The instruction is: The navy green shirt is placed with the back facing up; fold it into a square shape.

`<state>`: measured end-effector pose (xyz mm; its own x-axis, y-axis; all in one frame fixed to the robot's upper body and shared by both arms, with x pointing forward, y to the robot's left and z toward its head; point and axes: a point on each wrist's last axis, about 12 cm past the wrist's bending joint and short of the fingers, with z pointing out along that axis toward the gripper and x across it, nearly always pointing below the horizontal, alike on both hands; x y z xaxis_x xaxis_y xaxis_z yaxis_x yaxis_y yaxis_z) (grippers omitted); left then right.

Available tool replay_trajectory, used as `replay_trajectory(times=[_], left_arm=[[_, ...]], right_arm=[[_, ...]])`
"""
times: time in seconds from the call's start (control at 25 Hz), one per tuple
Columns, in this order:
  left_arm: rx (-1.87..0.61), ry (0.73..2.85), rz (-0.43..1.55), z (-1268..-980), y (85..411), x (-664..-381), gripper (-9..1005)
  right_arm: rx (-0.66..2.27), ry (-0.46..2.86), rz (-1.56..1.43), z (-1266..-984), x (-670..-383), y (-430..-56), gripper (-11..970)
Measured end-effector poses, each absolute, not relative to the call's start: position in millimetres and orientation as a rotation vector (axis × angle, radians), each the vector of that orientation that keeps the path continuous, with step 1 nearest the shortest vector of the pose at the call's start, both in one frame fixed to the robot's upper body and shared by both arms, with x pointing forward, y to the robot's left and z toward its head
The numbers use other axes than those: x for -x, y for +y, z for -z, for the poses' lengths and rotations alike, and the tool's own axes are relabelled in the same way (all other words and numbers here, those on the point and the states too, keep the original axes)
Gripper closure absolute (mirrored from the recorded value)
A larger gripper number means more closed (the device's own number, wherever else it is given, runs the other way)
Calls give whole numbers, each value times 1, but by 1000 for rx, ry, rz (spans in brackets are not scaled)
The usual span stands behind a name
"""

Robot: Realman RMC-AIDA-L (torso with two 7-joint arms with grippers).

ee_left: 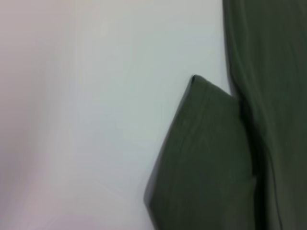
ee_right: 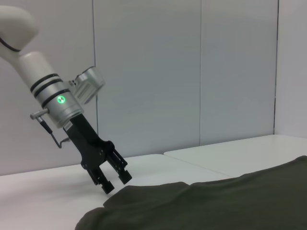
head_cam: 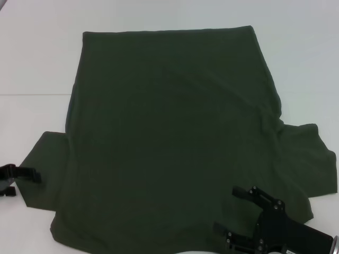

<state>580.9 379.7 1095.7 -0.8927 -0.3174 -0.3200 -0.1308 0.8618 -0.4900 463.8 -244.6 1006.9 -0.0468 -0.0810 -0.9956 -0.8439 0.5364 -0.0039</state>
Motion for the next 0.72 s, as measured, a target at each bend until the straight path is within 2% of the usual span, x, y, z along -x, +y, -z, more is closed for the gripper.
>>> replay_trajectory(times=[0.72], left_arm=[[352, 2631, 643, -1088, 379, -582, 172]], right_arm=[[832, 1505, -751, -1007, -464, -244, 17]])
